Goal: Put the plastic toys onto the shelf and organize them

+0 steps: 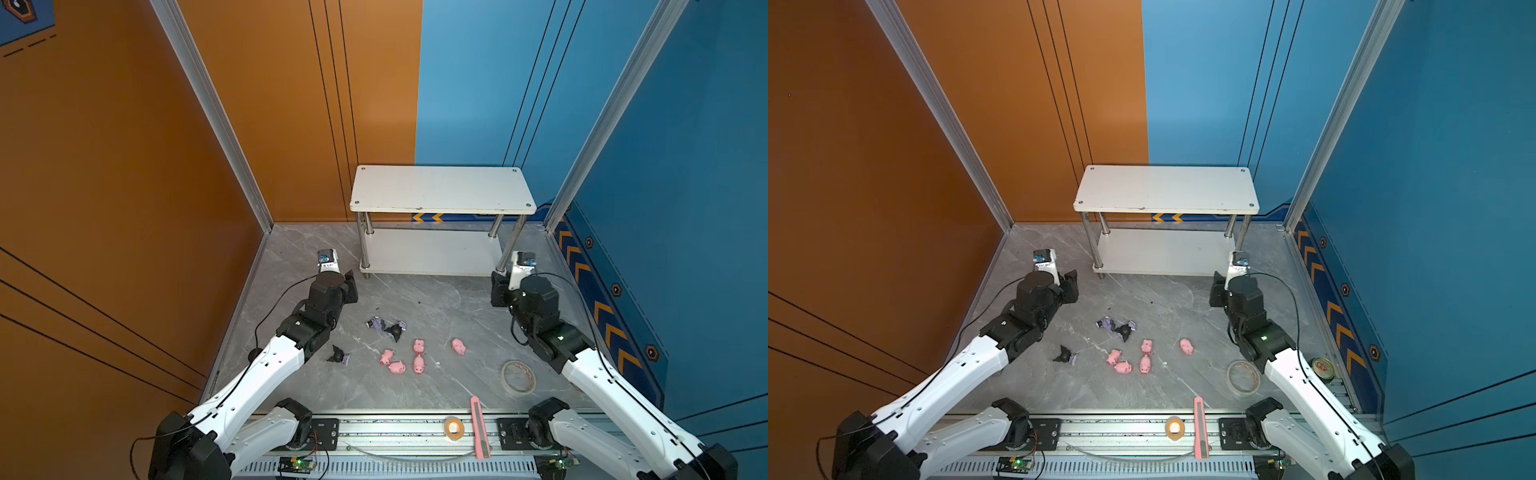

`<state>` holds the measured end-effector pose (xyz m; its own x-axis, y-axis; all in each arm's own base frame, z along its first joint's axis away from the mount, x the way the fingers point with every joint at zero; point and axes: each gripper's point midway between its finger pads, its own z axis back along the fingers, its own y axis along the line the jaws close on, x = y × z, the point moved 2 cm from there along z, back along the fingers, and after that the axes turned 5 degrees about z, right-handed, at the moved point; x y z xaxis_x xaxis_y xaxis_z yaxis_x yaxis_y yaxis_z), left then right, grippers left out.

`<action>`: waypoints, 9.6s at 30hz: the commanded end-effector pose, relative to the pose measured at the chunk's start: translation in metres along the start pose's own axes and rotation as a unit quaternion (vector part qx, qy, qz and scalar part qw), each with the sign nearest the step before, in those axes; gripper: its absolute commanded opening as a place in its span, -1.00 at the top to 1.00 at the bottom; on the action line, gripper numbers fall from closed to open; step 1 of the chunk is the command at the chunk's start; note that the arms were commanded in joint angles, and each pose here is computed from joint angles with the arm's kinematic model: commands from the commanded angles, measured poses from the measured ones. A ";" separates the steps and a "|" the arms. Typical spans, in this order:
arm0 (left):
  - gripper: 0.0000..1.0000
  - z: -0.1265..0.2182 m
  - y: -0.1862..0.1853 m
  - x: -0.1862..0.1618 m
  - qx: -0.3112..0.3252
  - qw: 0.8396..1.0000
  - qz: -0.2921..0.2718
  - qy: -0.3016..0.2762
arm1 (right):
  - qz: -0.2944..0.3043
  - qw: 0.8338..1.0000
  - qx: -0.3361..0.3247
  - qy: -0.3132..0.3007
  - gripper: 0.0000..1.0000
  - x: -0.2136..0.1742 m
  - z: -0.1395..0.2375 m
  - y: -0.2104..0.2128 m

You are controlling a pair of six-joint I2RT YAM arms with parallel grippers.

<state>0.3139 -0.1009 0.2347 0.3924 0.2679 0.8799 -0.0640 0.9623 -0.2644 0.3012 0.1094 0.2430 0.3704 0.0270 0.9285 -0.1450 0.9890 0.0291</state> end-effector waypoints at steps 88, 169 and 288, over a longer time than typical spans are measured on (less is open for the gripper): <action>-0.70 -0.020 0.026 -0.065 0.056 0.994 0.001 0.092 | 0.081 0.920 0.267 0.275 1.00 -0.158 -0.086 0.199; -0.56 -0.043 -0.016 -0.091 0.003 0.989 -0.026 0.144 | 0.032 0.874 0.097 0.475 -0.51 -0.174 -0.113 0.155; 0.74 0.023 -0.231 -0.047 -0.355 0.921 -0.112 0.114 | -0.224 0.905 0.324 0.162 0.90 0.048 -0.010 0.133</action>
<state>0.2785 -0.3358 0.2574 0.5161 -0.0419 0.8555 0.6402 0.6824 -0.3528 0.3227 0.2455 0.2745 0.7754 -0.2296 0.5883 -0.3360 0.6389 0.6921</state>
